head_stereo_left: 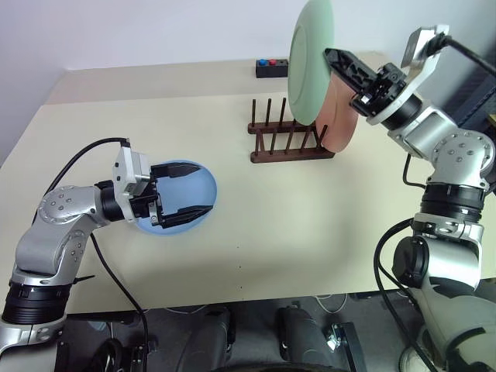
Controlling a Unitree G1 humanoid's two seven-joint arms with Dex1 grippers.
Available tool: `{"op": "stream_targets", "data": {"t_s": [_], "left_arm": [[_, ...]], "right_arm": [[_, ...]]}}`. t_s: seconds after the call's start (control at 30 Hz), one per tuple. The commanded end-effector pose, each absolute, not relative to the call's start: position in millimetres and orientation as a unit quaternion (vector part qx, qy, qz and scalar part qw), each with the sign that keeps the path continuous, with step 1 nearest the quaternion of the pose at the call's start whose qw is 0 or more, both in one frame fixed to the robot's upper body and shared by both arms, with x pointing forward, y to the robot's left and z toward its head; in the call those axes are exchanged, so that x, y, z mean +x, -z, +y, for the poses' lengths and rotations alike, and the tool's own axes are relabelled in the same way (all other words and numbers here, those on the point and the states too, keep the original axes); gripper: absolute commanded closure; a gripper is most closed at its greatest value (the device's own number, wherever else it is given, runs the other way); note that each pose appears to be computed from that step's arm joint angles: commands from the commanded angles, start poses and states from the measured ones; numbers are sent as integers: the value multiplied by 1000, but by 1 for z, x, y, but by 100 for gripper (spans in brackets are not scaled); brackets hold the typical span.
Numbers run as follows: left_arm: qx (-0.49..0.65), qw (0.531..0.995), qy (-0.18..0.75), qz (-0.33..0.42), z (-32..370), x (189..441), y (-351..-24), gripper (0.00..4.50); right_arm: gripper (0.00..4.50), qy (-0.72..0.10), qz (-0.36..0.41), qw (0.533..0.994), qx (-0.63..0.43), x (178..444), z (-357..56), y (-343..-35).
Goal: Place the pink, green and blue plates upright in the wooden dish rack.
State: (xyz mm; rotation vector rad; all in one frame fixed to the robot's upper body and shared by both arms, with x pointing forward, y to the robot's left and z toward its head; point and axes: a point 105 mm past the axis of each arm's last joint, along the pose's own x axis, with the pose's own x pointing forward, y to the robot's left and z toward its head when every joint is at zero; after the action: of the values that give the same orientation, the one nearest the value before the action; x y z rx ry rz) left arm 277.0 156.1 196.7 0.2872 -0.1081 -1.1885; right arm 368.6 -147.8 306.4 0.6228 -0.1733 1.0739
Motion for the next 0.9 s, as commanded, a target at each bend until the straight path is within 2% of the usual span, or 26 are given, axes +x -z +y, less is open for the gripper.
{"op": "stream_targets", "data": {"t_s": [0.03,0.4,0.9], "left_arm": [[147,815,555,-74,156,273,-209,0],[147,816,554,-73,156,272,-208,0],[142,823,545,-71,157,267,-208,0]], "right_arm": [[446,-508,-113,807,279,365,-150,-321],[446,-498,-56,832,237,377,-142,-286],[446,-507,-58,830,224,397,-138,-298]]}}
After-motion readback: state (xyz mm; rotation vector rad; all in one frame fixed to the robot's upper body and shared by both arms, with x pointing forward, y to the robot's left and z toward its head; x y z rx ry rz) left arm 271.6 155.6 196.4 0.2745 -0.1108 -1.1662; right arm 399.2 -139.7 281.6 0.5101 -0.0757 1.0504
